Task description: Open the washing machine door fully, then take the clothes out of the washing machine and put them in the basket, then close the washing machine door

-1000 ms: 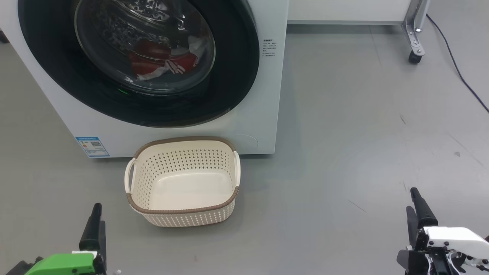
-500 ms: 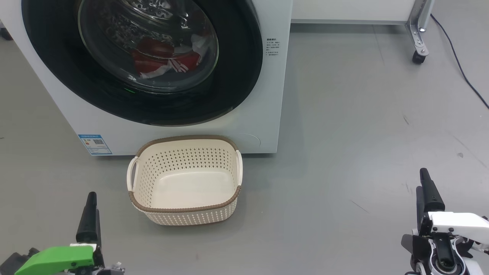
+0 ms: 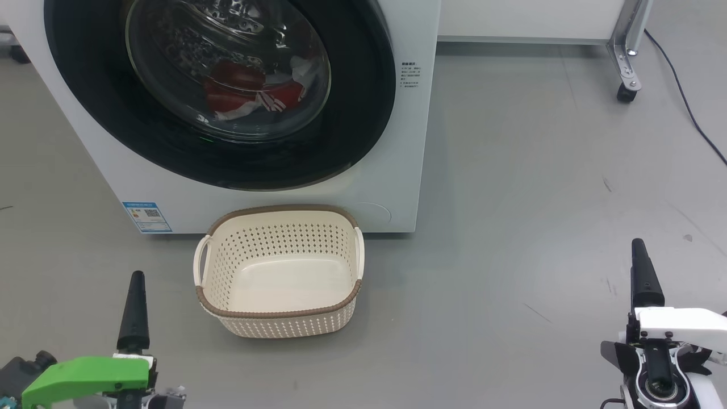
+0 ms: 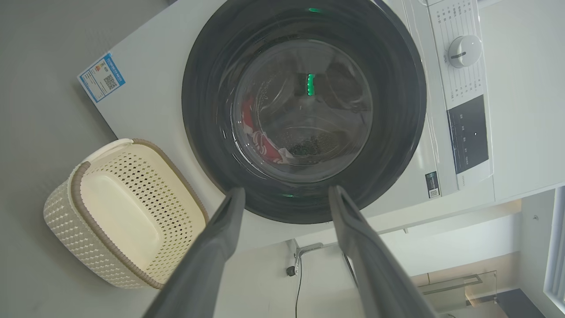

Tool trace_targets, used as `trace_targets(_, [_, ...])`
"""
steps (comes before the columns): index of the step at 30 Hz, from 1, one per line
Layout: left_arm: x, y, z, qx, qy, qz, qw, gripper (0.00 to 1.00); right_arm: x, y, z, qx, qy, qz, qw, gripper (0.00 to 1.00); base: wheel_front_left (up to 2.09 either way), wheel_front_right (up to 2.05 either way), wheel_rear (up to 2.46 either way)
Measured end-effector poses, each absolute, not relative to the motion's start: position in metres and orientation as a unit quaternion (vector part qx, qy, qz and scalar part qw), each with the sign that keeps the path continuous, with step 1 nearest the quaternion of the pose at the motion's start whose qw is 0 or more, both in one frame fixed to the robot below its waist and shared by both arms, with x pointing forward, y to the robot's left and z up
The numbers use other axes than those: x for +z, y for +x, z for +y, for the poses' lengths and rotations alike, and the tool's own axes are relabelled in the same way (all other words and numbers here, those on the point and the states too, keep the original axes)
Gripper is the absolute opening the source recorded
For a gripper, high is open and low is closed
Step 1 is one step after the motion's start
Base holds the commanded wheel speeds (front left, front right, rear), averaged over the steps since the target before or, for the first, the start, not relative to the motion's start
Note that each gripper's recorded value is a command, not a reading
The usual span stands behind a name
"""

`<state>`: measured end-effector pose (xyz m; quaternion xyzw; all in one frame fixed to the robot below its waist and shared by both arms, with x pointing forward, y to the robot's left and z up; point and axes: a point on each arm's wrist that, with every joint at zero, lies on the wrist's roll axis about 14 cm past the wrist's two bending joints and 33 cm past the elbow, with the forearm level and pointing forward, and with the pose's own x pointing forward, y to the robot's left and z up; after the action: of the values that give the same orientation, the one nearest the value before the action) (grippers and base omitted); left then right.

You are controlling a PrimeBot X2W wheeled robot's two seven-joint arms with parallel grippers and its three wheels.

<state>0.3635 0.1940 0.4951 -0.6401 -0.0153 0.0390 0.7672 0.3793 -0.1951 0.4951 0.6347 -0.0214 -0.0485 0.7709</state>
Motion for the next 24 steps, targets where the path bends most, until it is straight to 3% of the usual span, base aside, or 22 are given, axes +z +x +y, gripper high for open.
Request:
trace_targets(15, [0.519,0.364,0.193,0.019,-0.562,-0.050,0.825,1.00,0.517,0.387,-0.183,-0.019,0.558,-0.042,0.829,1.00,0.00,0.00,0.00])
trace_targets(24, [0.527,0.364,0.180,-0.016,-0.470,-0.050,0.881,1.00,0.520,0.389,-0.168,-0.002,0.502,-0.037,0.864,1.00,0.00,0.00,0.00])
